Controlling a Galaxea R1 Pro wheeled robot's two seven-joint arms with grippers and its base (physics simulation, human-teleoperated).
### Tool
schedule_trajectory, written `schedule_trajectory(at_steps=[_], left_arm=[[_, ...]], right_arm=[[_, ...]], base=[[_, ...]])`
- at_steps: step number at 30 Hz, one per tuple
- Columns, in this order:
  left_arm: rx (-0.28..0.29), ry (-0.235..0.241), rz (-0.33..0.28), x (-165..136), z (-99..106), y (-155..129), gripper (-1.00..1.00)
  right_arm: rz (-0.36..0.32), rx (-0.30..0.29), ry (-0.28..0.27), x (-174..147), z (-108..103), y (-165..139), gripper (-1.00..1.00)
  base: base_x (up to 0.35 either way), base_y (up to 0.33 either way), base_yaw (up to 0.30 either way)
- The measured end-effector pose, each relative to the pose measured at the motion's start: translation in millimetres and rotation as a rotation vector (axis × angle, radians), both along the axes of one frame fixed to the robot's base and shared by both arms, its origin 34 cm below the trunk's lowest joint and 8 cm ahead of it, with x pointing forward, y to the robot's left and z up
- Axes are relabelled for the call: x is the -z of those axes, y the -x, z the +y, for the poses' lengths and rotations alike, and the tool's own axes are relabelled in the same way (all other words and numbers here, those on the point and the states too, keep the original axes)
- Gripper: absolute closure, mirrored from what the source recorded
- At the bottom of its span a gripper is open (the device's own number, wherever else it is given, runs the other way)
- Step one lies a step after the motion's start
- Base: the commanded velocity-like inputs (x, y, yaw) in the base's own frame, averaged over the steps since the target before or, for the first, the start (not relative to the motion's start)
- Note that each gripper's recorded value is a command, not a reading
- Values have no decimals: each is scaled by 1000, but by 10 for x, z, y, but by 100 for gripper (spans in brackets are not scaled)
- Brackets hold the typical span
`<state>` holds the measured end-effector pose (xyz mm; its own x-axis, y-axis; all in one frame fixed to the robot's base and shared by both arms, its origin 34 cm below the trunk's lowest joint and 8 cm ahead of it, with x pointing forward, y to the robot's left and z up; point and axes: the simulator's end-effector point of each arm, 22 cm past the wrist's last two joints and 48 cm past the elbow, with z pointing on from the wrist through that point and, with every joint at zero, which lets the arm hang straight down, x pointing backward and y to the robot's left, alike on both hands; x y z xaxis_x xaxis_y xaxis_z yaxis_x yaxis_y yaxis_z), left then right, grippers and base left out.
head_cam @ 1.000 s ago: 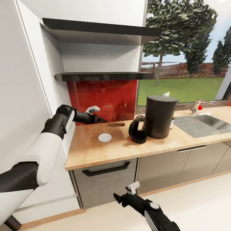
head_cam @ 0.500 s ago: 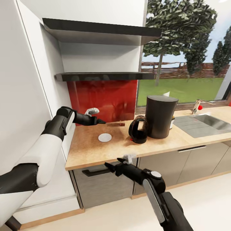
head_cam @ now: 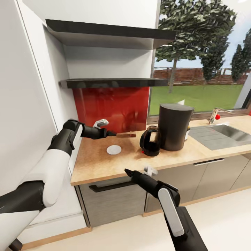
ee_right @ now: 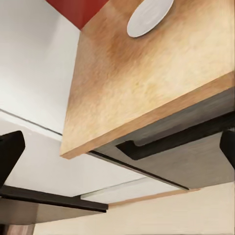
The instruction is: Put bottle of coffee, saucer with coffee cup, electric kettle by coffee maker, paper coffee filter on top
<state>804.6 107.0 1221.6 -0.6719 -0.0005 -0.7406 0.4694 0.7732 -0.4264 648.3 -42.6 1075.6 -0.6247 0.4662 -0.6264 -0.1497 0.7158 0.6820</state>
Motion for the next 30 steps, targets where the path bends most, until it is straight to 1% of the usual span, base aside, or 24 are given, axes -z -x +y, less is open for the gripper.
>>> schedule_trajectory(at_steps=[2, 5, 9, 14, 21, 23, 25, 30], left_arm=[[-17, 28, 16, 65, 54, 7, -100], [-37, 46, 30, 130, 114, 7, -100], [-49, 42, 34, 164, 142, -2, -100], [-51, 41, 35, 184, 139, -2, -100], [-52, 40, 50, 298, 139, 25, -100], [-52, 40, 58, 353, 139, 43, -100], [-53, 40, 61, 373, 143, 51, -100], [-57, 38, 66, 407, 175, 58, -100]], right_arm=[[10, 6, -8, 4, -2, 3, -100], [15, 9, -12, 7, -4, 5, -100], [17, 8, -14, 7, 3, 9, -100], [19, 6, -16, 15, 11, 11, -100], [20, 1, -16, 22, 33, 15, -100], [14, -22, -13, 2, 129, 51, -100], [14, -28, -18, -8, 154, 62, -100], [25, -46, -79, -68, 244, 98, -100]], base=[[264, 0, 0], [316, 0, 0], [331, 0, 0], [302, 0, 0], [71, 0, 0], [36, 0, 0], [121, 0, 0], [206, 0, 0]])
